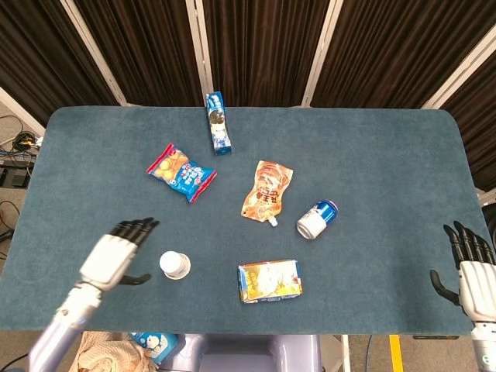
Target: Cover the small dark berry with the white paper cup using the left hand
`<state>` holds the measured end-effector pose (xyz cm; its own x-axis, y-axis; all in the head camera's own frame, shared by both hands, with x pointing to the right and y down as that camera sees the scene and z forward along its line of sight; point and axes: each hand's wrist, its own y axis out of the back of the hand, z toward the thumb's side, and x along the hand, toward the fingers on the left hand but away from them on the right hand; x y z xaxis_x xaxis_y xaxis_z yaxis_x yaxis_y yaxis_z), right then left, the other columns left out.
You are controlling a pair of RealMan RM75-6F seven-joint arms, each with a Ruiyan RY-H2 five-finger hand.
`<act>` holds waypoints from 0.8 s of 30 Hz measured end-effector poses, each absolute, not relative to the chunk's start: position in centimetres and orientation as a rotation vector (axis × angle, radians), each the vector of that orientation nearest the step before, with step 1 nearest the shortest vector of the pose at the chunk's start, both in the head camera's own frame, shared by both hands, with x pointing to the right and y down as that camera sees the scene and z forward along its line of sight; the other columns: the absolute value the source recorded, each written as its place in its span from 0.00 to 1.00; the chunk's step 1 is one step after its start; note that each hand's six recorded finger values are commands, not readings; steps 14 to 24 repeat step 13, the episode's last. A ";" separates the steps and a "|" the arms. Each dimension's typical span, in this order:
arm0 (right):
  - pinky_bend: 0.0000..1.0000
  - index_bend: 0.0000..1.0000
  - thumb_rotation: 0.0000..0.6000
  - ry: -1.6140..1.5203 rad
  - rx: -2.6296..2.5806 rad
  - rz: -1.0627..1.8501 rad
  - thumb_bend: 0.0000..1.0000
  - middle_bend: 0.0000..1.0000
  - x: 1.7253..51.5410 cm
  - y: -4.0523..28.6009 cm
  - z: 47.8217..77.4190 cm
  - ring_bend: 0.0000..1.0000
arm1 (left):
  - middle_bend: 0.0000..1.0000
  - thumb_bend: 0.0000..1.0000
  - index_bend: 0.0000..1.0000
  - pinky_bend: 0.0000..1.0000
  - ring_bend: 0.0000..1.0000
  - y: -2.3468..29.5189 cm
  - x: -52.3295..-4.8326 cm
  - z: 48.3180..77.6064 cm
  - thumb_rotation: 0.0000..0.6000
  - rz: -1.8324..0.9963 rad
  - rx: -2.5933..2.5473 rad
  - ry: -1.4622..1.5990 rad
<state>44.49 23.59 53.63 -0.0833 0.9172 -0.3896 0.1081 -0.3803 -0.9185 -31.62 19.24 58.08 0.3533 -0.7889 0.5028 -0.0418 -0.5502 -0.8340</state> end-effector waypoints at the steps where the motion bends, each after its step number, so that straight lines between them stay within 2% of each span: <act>1: 0.08 0.00 1.00 -1.138 -1.518 1.536 0.38 0.00 44.4 23.6 53.6 0.00 | 0.04 0.12 0.03 0.14 0.06 19.2 -32.6 57.6 1.00 -1.268 -1.848 0.755; 7: 0.08 0.00 1.00 -1.109 -1.512 1.531 0.38 0.00 44.2 23.8 53.7 0.00 | 0.00 0.10 0.00 0.01 0.00 20.4 -39.0 55.2 1.00 -1.345 -1.733 0.911; 13: 0.07 0.00 1.00 -1.087 -1.509 1.526 0.38 0.00 44.0 23.9 53.7 0.00 | 0.00 0.06 0.00 0.00 0.00 22.0 -43.9 54.0 1.00 -1.388 -1.590 0.947; 24: 0.07 0.00 1.00 -1.087 -1.509 1.526 0.38 0.00 44.0 23.9 53.7 0.00 | 0.00 0.06 0.00 0.00 0.00 22.0 -43.9 54.0 1.00 -1.388 -1.590 0.947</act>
